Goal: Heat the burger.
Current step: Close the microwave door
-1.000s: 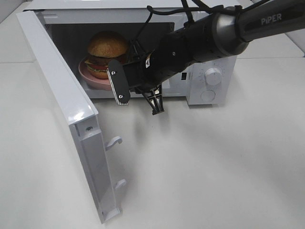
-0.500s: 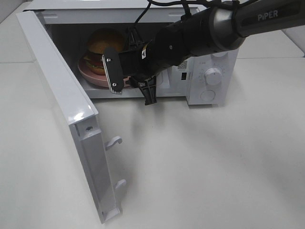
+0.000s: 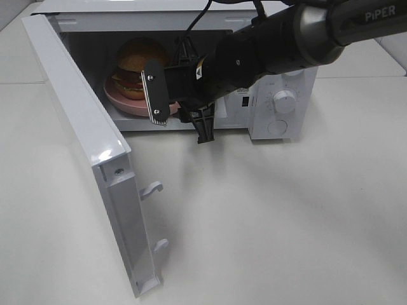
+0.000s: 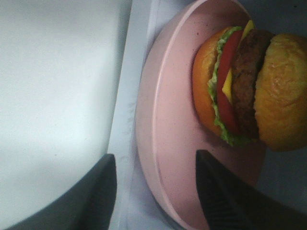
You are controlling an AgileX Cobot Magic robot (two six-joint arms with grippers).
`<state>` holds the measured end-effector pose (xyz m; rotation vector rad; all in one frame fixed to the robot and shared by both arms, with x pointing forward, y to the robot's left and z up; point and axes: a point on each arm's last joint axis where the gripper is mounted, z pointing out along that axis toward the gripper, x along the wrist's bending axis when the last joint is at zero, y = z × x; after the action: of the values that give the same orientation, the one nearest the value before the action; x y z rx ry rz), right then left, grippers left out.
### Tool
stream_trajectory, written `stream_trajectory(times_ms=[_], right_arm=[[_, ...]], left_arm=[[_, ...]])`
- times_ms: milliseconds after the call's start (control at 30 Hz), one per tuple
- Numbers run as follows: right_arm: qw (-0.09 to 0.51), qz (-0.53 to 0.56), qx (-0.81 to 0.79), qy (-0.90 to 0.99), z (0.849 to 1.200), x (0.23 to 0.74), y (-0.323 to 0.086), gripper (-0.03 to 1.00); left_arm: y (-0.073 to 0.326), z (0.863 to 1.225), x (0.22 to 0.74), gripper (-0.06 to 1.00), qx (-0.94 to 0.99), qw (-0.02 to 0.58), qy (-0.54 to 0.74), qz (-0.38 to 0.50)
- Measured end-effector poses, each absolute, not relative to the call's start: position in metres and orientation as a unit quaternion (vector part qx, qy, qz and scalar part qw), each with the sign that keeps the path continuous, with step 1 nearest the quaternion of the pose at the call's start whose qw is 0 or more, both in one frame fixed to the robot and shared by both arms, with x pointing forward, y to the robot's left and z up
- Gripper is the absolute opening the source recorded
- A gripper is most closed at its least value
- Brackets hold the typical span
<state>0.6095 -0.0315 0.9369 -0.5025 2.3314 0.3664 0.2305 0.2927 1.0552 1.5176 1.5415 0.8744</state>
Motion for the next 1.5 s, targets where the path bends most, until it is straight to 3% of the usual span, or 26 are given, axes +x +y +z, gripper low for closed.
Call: stream_trajectory(times_ms=[333,800,1233,1400,1500], right_arm=[[0.362,0.141,-0.185,0.903,0.961,0.583,-0.060,0.64],[0.358,0.148,-0.141,0.911,0.978,0.549,-0.097,0.67],[0.317,0.234,0.102,0.914,0.995,0.503,-0.136,0.69],[0.281,0.258,0.217,0.899,1.005,0.485,-0.148,0.81],[0.264,0.252,0.249,0.897,1.006,0.479,-0.152,0.83]], left_arm=[[0.293,1.055,0.230,0.99,0.598,0.393,0.607,0.345],[0.293,1.055,0.230,0.99,0.598,0.393,0.607,0.345],[0.293,1.055,0.230,0.99,0.598,0.393,0.607,0.345],[0.293,1.055,0.230,0.99,0.599,0.393,0.607,0.345],[0.293,1.055,0.230,0.99,0.599,0.393,0.607,0.345]])
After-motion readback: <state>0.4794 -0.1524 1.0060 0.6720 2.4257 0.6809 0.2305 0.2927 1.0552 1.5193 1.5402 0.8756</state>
